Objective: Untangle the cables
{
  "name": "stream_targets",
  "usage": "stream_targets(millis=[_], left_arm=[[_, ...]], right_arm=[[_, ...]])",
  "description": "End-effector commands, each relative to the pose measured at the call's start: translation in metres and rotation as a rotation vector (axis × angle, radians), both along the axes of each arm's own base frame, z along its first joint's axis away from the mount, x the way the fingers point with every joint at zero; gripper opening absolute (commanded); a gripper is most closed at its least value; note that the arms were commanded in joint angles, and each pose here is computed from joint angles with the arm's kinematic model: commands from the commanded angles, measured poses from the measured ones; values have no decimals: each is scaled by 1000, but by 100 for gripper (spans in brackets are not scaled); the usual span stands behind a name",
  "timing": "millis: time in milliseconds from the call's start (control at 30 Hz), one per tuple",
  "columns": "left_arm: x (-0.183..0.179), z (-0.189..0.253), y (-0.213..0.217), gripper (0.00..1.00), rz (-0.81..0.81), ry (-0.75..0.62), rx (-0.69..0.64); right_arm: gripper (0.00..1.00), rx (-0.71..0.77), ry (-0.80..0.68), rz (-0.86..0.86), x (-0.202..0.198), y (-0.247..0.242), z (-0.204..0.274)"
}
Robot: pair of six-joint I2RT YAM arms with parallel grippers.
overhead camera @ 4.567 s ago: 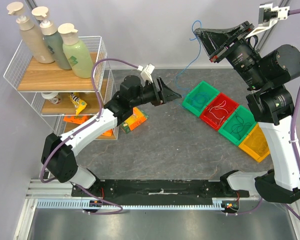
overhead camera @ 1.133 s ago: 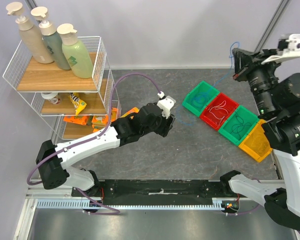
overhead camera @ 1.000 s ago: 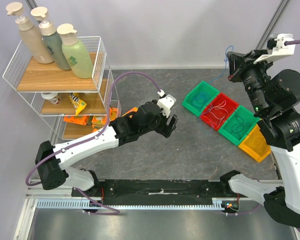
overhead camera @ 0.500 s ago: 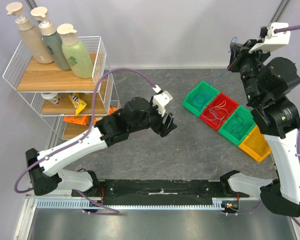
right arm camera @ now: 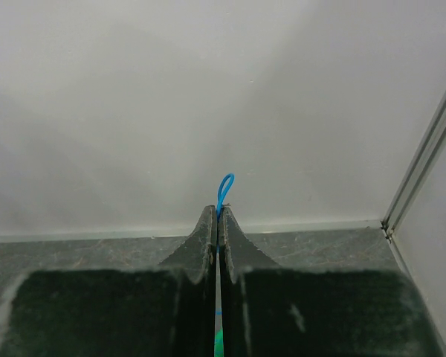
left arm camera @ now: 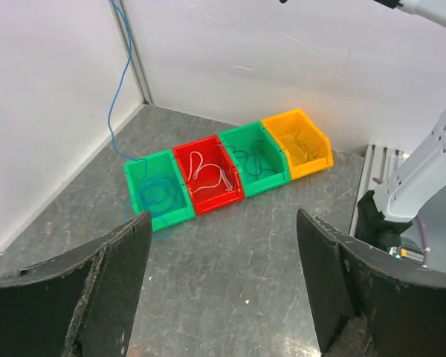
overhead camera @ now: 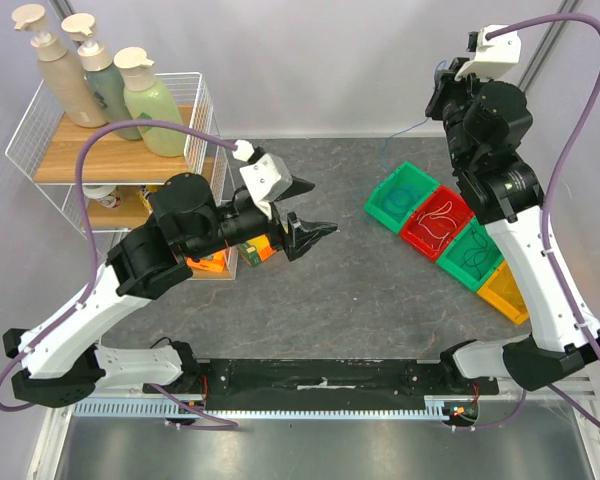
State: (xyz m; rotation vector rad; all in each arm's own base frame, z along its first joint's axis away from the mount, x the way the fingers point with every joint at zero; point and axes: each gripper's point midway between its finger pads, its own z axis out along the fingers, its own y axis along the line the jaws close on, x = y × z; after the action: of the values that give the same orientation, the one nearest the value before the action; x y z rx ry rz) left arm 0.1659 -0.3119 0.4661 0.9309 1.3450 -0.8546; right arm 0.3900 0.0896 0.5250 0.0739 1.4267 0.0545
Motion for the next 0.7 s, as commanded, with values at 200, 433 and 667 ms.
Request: stream_targets(millis=[200, 433, 667], left_arm=[[7, -3, 29, 86, 58, -215, 140], [13, -6, 24, 86, 73, -230, 151], [18, -7, 17, 86, 73, -215, 153]], right_arm=[[0, 51, -42, -118, 35, -29, -11], [0, 14, 10, -149, 59, -50, -37], [0, 49, 97, -82, 53, -42, -86]])
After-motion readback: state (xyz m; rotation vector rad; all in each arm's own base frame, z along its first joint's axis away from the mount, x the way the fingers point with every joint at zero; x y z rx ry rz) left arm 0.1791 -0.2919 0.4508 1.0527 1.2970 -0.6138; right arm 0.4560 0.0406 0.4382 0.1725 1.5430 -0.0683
